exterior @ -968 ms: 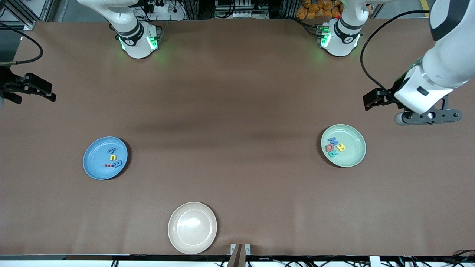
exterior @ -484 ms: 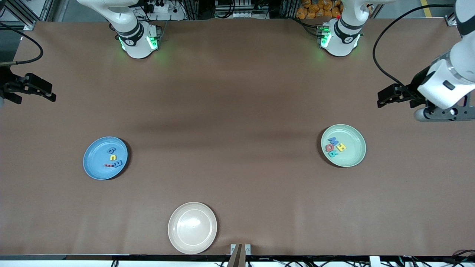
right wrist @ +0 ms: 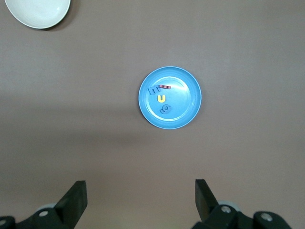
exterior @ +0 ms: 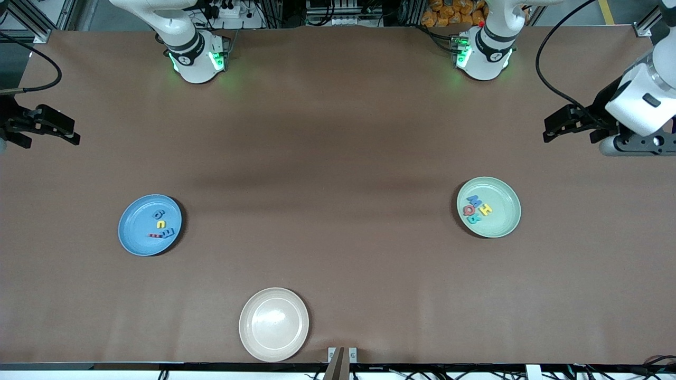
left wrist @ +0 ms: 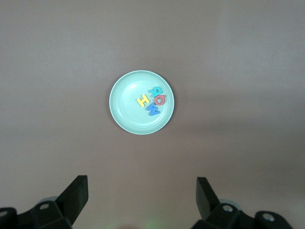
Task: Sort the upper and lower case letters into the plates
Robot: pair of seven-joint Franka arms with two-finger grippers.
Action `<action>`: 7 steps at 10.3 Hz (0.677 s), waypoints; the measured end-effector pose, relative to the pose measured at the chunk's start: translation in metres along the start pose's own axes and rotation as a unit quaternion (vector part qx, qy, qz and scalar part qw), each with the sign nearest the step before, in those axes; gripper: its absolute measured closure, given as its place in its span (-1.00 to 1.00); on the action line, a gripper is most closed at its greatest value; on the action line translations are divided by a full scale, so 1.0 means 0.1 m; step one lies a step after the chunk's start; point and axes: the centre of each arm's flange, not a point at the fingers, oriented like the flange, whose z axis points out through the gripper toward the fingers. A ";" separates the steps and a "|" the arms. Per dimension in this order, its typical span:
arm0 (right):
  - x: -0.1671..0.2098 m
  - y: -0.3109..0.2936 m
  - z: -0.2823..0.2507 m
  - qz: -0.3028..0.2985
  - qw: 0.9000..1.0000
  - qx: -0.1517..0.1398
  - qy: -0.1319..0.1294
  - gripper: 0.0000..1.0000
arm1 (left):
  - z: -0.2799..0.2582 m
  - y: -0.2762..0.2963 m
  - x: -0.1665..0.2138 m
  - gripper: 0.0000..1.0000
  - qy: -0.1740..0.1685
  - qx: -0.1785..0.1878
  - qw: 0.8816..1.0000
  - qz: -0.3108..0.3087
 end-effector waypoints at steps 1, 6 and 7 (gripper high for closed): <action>0.00 0.00 0.00 0.000 1.000 0.000 0.000 -1.00 | -0.03 0.00 -0.05 -1.00 0.002 0.000 1.000 0.000; 0.02 0.00 0.04 0.000 1.000 0.000 -0.004 -1.00 | -0.14 -0.08 -0.22 -1.00 0.010 0.002 1.000 0.026; 0.02 0.00 0.04 0.000 1.000 0.000 -0.004 -1.00 | -0.15 -0.12 -0.23 -1.00 0.012 0.003 0.999 0.032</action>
